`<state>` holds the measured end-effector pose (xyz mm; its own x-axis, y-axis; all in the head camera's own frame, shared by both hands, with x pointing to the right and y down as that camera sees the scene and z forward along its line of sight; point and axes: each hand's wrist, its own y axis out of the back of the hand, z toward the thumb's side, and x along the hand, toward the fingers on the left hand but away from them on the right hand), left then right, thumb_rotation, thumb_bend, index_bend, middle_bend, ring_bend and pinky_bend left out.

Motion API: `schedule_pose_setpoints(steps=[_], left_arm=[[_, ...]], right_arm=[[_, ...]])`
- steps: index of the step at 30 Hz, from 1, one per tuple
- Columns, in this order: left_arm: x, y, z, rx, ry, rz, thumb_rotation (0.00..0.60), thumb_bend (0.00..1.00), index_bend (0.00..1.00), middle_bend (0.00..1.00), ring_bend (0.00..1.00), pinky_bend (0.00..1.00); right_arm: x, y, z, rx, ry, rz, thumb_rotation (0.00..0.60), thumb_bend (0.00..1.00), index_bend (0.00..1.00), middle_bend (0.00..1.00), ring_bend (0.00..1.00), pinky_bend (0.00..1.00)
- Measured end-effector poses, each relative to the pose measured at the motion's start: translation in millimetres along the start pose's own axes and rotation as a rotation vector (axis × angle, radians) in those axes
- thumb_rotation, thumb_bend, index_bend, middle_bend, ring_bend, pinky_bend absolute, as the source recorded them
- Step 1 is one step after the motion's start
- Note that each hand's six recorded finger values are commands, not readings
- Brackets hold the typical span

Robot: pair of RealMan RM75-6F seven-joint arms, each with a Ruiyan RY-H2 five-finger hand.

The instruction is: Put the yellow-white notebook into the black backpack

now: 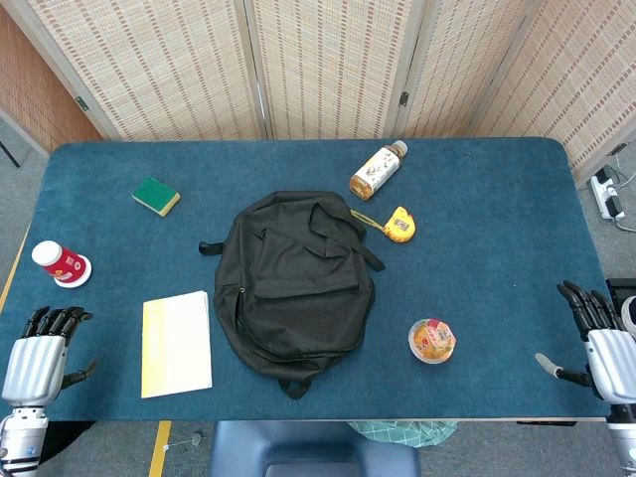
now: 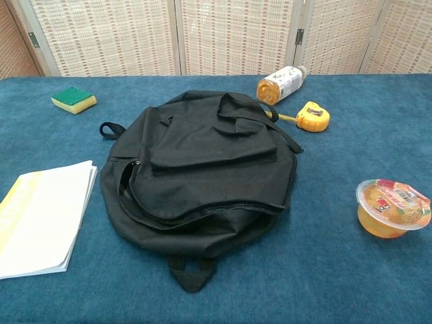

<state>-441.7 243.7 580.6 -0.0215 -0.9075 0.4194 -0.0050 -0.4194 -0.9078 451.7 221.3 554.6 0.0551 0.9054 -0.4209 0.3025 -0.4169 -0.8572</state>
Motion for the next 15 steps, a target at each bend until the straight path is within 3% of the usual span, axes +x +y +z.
schedule_pose_setpoints(steps=[10,15], left_arm=[[9,0,6,0.003,-0.024,0.006,0.600,0.20,0.35,0.29,0.26,0.18],[14,-1,10,0.018,-0.084,0.028,0.600,0.19,0.38,0.32,0.30,0.22]], right_arm=[[-7,4,2,-0.010,0.009,-0.014,0.600,0.20,0.00,0.08,0.10,0.01],[-6,1,7,-0.014,0.034,0.002,0.600,0.20,0.00,0.08,0.10,0.01]])
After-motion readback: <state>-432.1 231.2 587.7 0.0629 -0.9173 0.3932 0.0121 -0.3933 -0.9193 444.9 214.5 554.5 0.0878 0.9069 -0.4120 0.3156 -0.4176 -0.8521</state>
